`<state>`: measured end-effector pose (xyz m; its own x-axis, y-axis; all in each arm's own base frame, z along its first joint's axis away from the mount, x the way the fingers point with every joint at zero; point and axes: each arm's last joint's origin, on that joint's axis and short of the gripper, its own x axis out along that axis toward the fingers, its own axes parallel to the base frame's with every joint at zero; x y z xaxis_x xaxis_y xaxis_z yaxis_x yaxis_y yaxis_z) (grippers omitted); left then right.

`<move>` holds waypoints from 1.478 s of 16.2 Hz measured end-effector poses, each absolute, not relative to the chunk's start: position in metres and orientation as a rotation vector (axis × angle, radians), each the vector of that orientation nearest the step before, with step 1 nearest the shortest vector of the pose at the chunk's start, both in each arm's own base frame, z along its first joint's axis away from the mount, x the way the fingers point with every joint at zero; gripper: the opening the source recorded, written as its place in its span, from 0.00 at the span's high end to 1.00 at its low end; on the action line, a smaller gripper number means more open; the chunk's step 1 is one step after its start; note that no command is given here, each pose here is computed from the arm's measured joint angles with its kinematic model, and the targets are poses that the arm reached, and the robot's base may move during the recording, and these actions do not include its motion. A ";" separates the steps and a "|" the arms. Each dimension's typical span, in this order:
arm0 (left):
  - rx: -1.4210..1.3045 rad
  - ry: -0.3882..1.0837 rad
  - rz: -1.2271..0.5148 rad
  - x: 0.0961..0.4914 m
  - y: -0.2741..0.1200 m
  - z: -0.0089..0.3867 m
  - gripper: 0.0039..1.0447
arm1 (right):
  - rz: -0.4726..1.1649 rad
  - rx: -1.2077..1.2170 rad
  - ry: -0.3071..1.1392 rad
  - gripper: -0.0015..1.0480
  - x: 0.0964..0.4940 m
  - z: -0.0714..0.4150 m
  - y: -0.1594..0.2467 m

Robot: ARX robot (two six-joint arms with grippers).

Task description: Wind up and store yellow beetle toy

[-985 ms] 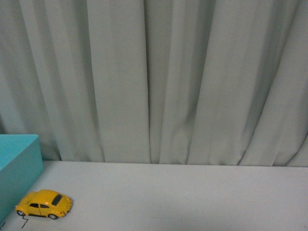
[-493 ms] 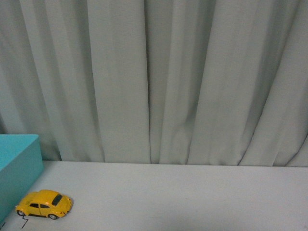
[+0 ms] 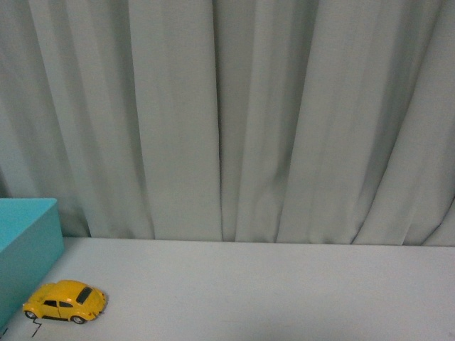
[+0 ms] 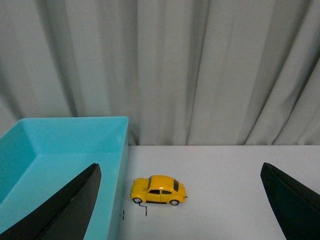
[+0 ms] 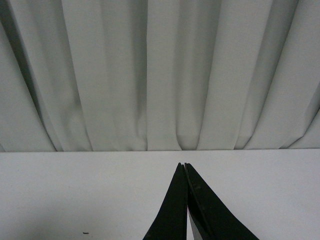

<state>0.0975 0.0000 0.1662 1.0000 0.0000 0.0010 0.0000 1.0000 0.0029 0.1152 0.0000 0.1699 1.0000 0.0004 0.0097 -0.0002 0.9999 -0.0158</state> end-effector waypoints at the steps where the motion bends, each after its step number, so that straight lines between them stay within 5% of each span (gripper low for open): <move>1: 0.003 -0.001 0.000 0.097 0.000 0.166 0.06 | 0.000 -0.015 -0.015 0.98 0.113 0.170 0.000; 12: 0.003 -0.001 0.000 0.097 0.000 0.166 0.06 | 0.000 -0.015 -0.004 0.98 0.097 0.167 0.000; 15: 0.003 -0.001 0.000 0.097 0.000 0.166 0.06 | 0.000 -0.015 -0.004 0.73 0.097 0.167 0.000; 21: 0.003 -0.001 0.000 0.097 0.000 0.166 0.06 | 0.000 -0.015 -0.004 0.05 0.097 0.167 0.000; 24: 0.003 -0.001 0.000 0.097 0.000 0.166 0.06 | 0.000 -0.015 -0.004 0.06 0.097 0.167 0.000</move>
<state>0.0975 0.0000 0.1662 1.0000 0.0004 0.0010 -0.0004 1.0000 0.0029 0.0972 0.0000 0.1666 1.0000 -0.0004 0.0044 0.0004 0.9999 -0.0147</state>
